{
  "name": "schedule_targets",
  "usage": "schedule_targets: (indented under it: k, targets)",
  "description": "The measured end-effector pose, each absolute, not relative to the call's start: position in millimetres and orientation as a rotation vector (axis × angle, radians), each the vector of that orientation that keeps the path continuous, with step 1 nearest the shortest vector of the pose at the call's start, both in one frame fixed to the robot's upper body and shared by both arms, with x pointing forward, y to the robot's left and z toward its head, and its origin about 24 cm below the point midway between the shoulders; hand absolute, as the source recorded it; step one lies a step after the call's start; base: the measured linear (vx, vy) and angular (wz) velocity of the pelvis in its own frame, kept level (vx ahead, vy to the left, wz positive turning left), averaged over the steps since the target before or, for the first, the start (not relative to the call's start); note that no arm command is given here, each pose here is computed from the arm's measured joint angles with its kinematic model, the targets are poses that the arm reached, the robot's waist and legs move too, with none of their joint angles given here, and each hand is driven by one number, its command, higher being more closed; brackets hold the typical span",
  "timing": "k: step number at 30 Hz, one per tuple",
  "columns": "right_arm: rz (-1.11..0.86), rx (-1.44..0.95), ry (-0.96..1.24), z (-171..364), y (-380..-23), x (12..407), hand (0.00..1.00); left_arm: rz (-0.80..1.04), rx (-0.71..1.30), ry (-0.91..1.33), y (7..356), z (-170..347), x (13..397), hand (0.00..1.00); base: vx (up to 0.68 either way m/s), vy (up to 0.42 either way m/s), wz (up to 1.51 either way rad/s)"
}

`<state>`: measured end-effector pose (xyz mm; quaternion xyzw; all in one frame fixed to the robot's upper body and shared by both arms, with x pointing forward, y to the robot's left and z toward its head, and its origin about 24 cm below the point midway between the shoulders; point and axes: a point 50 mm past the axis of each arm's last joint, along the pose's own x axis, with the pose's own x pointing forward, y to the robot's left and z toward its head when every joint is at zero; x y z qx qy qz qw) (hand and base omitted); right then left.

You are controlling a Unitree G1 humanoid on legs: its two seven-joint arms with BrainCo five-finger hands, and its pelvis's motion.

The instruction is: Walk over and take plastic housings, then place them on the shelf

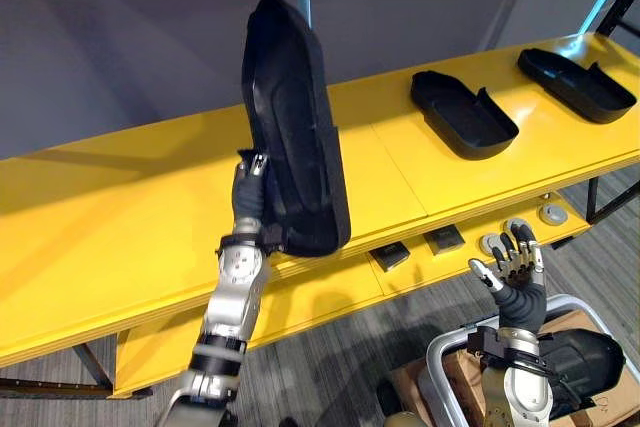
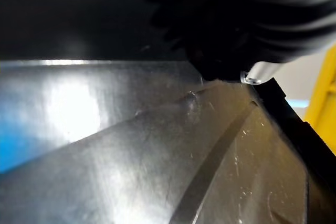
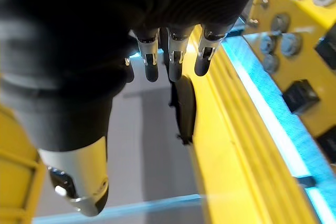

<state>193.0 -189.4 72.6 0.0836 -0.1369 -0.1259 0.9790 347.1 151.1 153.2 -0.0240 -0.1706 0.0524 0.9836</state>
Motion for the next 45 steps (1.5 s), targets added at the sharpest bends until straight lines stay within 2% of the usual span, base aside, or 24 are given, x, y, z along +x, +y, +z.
schedule_targets:
  k: [4,9,13,22,23,28,36,45]
  targets:
    - [-0.185,0.156,-0.275,74.0,-180.6,195.9,0.00,0.153,0.007,-0.286,156.2,167.3,376.6,1.00,-0.03,0.015,-0.07]
    - [-0.132,0.170,-0.268,73.5,-169.4,197.0,0.00,0.223,0.057,-0.171,166.1,164.3,396.0,1.00,0.00,0.024,-0.02]
    - [-0.096,0.184,-0.266,73.4,-161.5,197.6,0.00,0.250,0.091,-0.187,167.1,190.9,409.9,1.00,0.01,0.033,0.03]
    - [-0.059,0.210,-0.253,71.5,-152.7,196.0,0.00,0.367,0.074,-0.204,180.8,205.7,412.8,1.00,0.00,0.027,0.00]
    - [-0.058,0.210,-0.249,70.9,-152.4,195.4,0.00,0.379,0.075,-0.205,181.4,205.7,412.6,0.00,-0.01,0.032,0.00]
    - [-0.047,0.243,-0.233,68.3,-149.2,193.2,0.00,0.434,0.029,-0.196,182.2,203.9,411.5,0.00,0.00,0.026,0.01]
    - [-0.053,0.243,-0.225,66.5,-150.2,191.5,0.00,0.447,-0.047,-0.224,161.0,191.3,397.6,0.00,0.02,0.022,0.09]
    - [-0.072,0.236,-0.221,65.5,-153.2,191.4,0.00,0.463,-0.063,-0.215,162.7,175.3,386.8,0.00,0.00,0.000,0.00]
